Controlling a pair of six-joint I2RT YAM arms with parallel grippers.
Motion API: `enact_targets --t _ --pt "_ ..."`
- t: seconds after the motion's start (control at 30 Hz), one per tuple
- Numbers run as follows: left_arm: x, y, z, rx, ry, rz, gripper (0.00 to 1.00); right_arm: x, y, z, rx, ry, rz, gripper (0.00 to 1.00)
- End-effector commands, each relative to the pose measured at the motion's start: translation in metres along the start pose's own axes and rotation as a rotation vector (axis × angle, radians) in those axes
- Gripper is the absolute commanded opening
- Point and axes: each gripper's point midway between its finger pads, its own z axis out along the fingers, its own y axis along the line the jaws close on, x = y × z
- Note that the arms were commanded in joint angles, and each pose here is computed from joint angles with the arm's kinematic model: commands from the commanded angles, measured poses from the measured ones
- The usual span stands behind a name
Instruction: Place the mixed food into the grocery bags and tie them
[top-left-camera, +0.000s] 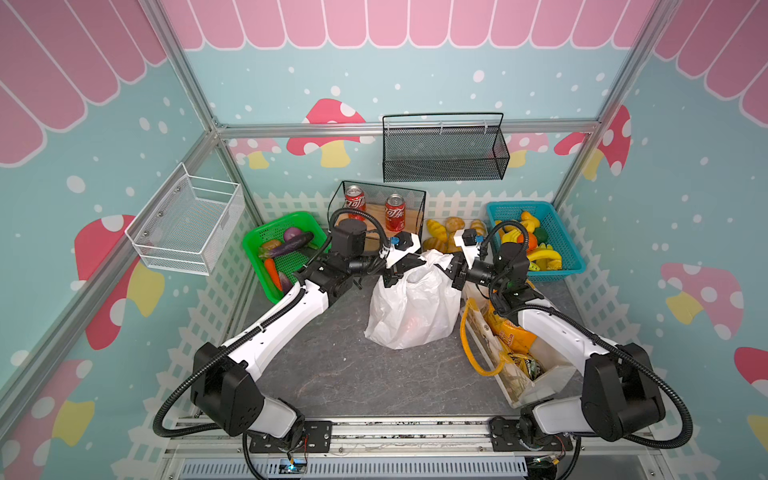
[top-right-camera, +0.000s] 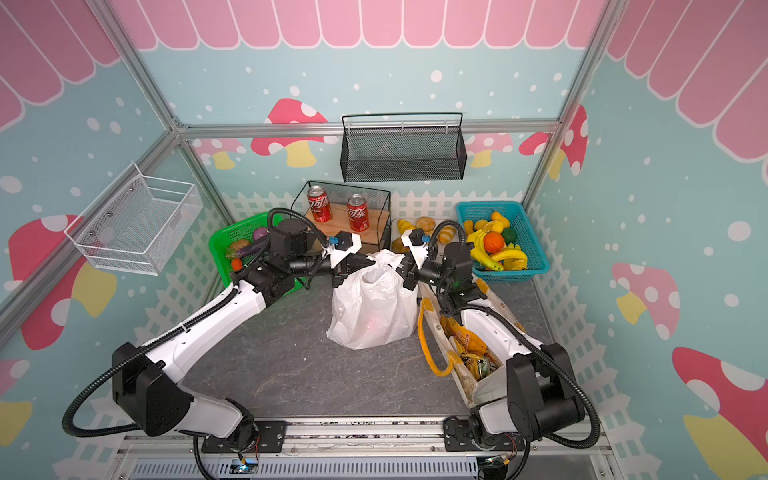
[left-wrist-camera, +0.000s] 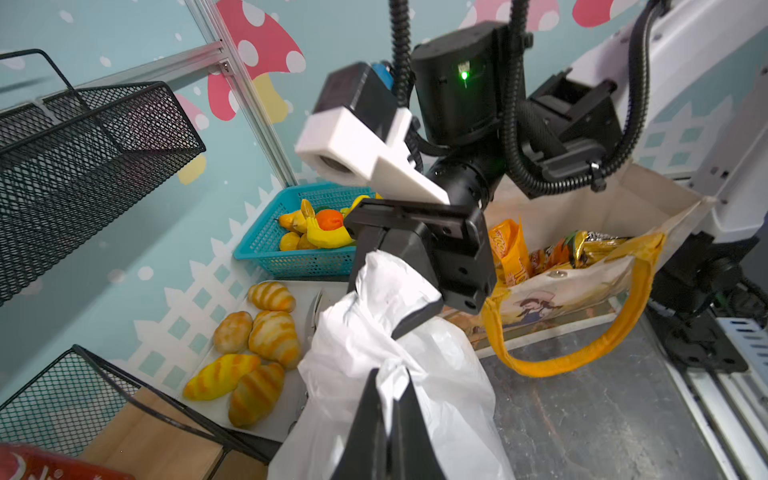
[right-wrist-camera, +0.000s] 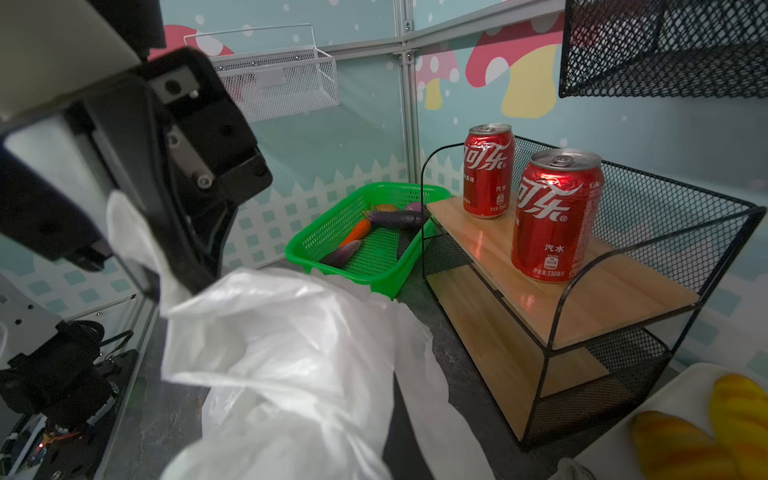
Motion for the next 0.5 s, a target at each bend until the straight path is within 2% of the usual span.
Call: enact_targets --t 0.0,0.2,0.47 --pt "0.012 0.020 -0.003 -0.167 -0.007 0.185 0.00 -0.014 -0.003 0.003 0.011 -0.039 0.106 0.05" --pt "0.046 0.005 0.014 -0.174 0.053 0.289 0.00 -0.016 0.003 0.007 -0.042 -0.051 0.140 0.05" --pt "0.076 0.007 0.024 -0.164 0.156 0.397 0.01 -0.013 0.005 0.009 -0.060 -0.032 0.075 0.12"
